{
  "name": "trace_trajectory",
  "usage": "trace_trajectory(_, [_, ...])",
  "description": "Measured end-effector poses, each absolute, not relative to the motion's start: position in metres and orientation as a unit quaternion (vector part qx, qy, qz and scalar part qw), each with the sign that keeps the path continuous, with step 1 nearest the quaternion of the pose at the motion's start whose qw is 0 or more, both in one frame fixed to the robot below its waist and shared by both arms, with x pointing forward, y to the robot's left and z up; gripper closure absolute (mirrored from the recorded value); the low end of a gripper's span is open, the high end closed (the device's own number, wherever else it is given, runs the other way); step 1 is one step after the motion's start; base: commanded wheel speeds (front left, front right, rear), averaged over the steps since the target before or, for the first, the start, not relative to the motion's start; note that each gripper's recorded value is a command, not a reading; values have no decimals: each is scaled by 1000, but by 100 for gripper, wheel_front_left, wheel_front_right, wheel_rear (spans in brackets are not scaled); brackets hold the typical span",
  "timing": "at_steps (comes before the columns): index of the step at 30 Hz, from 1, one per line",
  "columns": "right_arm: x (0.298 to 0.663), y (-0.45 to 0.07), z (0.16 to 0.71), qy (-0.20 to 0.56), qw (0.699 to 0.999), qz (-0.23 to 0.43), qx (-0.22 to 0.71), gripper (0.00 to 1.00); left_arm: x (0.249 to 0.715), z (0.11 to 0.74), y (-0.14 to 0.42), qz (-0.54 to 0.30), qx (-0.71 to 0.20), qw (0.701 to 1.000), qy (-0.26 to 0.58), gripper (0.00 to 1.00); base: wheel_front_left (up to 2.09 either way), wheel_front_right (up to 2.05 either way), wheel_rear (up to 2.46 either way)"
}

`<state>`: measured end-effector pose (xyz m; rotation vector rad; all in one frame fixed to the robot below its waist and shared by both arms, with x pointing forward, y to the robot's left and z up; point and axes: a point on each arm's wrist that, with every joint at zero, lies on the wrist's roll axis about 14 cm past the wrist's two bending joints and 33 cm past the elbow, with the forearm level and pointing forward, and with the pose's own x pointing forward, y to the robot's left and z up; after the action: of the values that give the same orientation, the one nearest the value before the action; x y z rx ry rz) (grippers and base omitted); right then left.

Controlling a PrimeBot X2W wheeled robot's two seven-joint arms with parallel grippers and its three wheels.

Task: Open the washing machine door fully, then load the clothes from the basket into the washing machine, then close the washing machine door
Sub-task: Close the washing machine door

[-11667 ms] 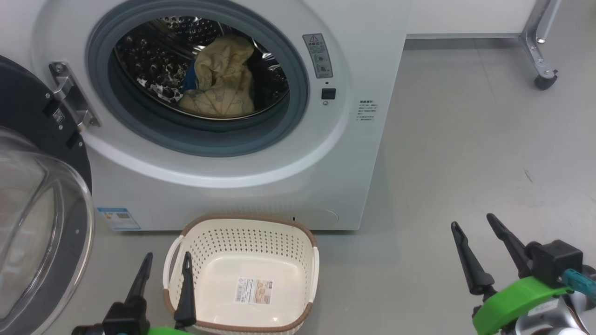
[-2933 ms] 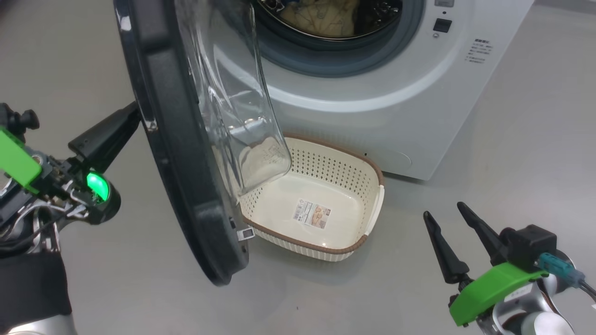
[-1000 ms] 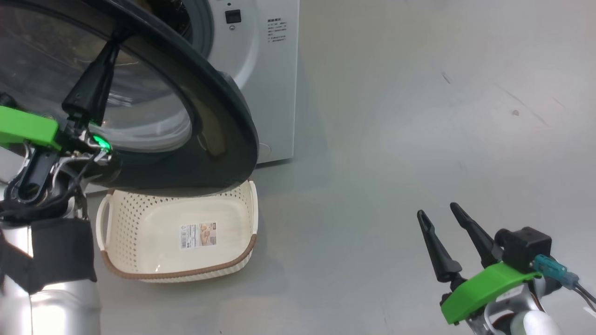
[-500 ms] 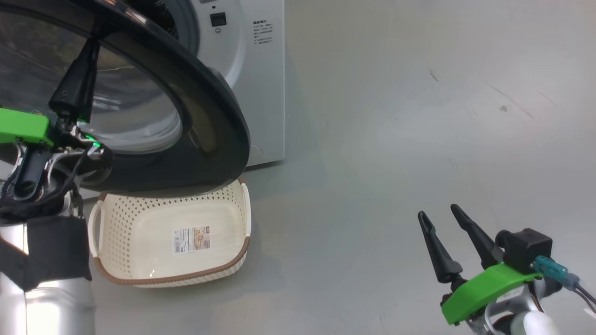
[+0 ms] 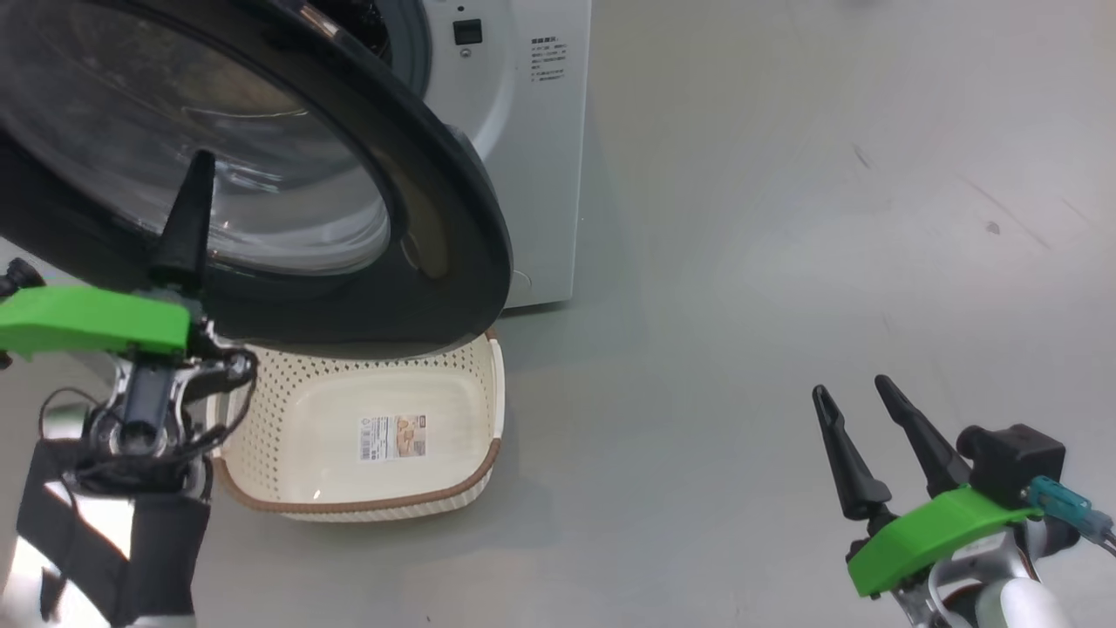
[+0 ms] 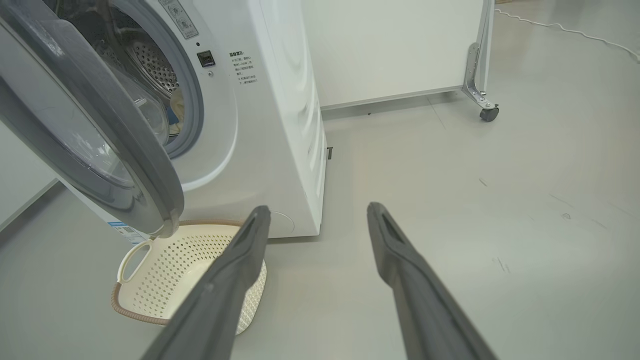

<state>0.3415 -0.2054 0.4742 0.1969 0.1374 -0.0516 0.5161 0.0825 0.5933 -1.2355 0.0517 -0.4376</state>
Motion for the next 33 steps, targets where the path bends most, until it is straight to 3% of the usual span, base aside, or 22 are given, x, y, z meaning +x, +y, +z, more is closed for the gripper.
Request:
trace_trajectory(1, [342,-205,475,67,993,-24,98,0,513,590,84,-199,-550,811,22,8,0,0,0])
trace_trajectory(2, [343,-204,476,65,993,-22,98,0,511,587,88,-192,-529,826,17,0,0,0,0])
trace_trajectory(13, [348,-192,491,43,995,2,94,0,478,559,118,-117,-279,952,-44,0,0,0,0])
trace_trajectory(21, [341,-187,494,43,995,10,95,0,437,539,137,-63,-175,982,-44,0,0,0,0])
trace_trajectory(33, [333,-178,496,48,995,25,86,0,376,514,158,-15,-63,997,-29,0,0,0,0])
